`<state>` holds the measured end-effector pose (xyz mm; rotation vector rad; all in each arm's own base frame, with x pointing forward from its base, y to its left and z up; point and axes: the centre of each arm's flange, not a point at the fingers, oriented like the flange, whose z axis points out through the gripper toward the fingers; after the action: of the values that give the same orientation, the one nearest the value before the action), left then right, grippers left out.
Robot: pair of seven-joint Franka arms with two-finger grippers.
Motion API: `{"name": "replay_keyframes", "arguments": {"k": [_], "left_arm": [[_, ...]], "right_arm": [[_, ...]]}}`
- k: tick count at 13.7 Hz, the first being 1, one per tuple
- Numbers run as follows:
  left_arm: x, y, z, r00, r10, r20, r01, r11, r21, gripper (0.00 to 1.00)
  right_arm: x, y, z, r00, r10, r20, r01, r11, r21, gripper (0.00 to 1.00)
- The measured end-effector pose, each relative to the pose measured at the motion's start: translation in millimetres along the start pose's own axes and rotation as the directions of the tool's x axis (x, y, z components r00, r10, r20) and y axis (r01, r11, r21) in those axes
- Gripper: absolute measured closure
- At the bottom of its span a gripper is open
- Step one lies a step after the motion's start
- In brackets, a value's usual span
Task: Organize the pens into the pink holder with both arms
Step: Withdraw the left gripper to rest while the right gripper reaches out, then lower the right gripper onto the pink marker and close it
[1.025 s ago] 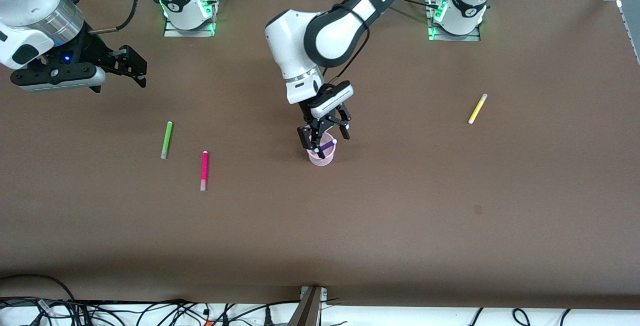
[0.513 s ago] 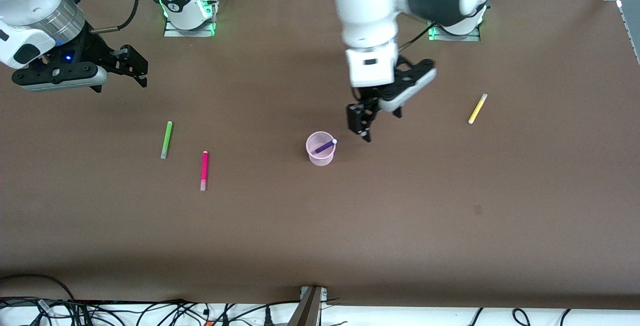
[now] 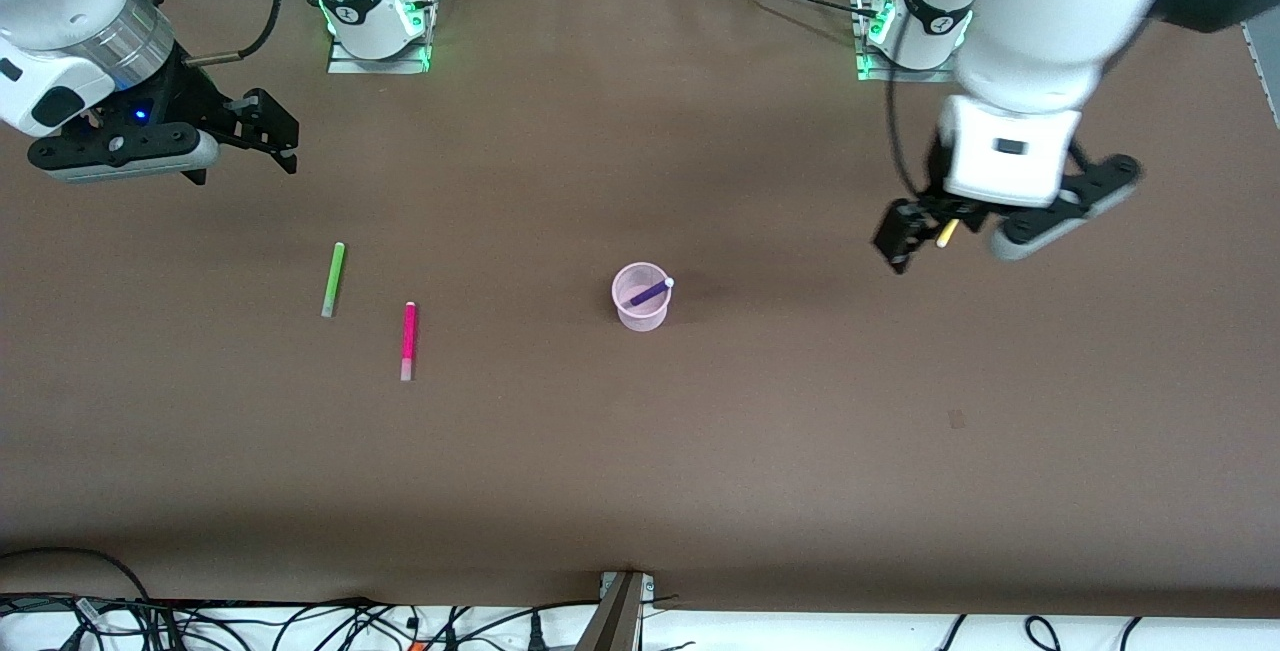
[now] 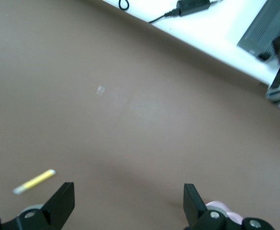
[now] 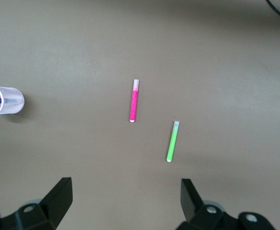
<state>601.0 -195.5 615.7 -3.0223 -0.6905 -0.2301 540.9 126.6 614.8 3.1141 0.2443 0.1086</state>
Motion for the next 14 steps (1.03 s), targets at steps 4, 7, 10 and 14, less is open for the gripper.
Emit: {"name": "replay_keyframes", "arguments": {"k": [4, 7, 10, 14], "left_arm": [[46, -73, 11, 0.976, 0.204, 0.080, -0.205, 0.979, 0.005, 0.00], [72, -115, 33, 0.936, 0.332, 0.120, -0.334, 0.943, -0.003, 0.00], [93, -147, 65, 0.903, 0.400, 0.158, -0.402, 0.915, -0.019, 0.00], [98, -163, 107, 0.881, 0.437, 0.182, -0.440, 0.898, -0.029, 0.00]], "right_arm": [[1, 0, 0, 1.000, 0.000, -0.006, 0.000, 1.000, 0.000, 0.00], [1, -1, -1, 1.000, -0.001, -0.007, 0.001, 1.000, 0.001, 0.00], [1, -7, 2, 1.000, -0.015, -0.003, 0.015, 1.000, 0.003, 0.00], [12, -84, 57, 0.984, -0.162, 0.076, 0.163, 0.987, -0.013, 0.00]]}}
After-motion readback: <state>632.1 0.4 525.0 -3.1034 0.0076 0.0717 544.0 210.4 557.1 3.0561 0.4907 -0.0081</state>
